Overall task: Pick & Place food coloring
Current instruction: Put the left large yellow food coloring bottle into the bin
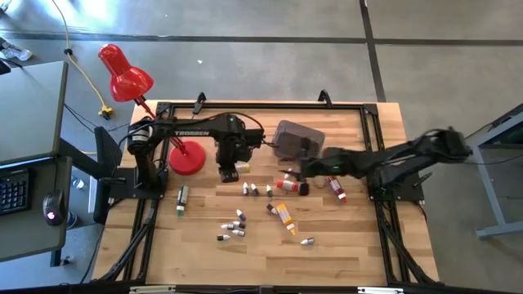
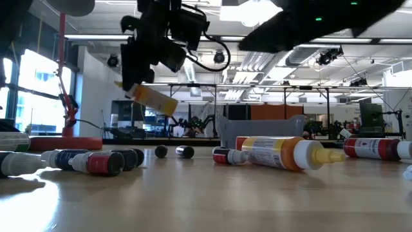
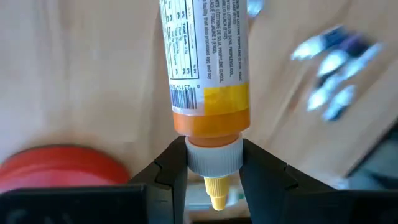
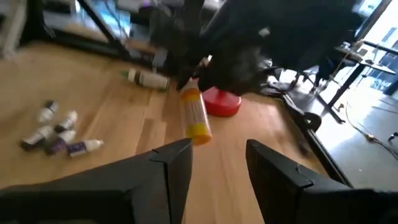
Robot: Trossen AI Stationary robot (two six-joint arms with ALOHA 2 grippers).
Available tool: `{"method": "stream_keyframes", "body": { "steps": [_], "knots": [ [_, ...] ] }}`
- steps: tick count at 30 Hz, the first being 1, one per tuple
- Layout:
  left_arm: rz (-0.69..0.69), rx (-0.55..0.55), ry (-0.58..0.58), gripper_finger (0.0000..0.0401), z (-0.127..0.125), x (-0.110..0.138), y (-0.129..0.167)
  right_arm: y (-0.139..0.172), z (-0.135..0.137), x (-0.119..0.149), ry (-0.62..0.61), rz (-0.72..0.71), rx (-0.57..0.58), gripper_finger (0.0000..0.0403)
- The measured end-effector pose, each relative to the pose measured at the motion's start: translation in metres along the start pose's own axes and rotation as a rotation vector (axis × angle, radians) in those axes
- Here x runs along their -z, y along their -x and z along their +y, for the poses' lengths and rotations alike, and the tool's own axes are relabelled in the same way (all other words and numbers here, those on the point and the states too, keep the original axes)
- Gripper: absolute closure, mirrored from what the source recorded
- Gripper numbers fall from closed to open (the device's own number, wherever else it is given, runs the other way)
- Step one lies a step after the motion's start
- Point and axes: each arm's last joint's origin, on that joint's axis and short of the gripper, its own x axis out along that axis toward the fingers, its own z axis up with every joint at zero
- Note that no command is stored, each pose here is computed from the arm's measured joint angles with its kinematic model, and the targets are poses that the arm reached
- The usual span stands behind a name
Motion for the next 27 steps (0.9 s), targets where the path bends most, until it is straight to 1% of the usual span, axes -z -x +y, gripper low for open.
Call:
{"method": "stream_keyframes", "body": {
  "steps": [1,3,5,7,9,12,16,18,21,27],
  "knots": [
    [-0.024,0.031,0.027,0.029,0.001,-0.002,0.001,-0.01,0.001,-0.001,0.013,0.024,-0.006,0.0258],
    [-0.075,0.109,0.13,0.029,0.002,-0.007,0.004,-0.029,0.004,-0.002,0.049,0.073,-0.02,0.0259],
    [-0.104,0.209,0.221,0.029,0.003,-0.01,0.007,-0.044,0.007,0.001,0.095,0.14,-0.041,0.0259],
    [-0.148,0.27,0.268,0.029,0.002,-0.015,0.01,-0.056,0.01,0.004,0.139,0.205,-0.057,0.0258],
    [-0.194,0.292,0.3,0.029,0.005,-0.021,0.011,-0.064,0.012,0.005,0.189,0.251,-0.049,0.0259],
    [-0.271,0.36,0.338,0.029,0.01,-0.029,0.016,-0.071,0.015,0.005,0.279,0.286,0.022,0.0259],
    [-0.313,0.471,0.391,0.029,0.016,-0.036,0.022,-0.072,0.016,0.006,0.368,0.334,0.12,0.0258],
    [-0.317,0.495,0.412,0.029,0.018,-0.037,0.023,-0.071,0.017,0.009,0.406,0.354,0.147,0.0258],
    [-0.316,0.491,0.416,0.029,0.02,-0.037,0.023,-0.07,0.017,0.013,0.417,0.37,0.158,0.0256],
    [-0.319,0.479,0.404,0.029,0.019,-0.037,0.023,-0.07,0.018,0.013,0.402,0.344,0.096,0.0241]
  ]
}}
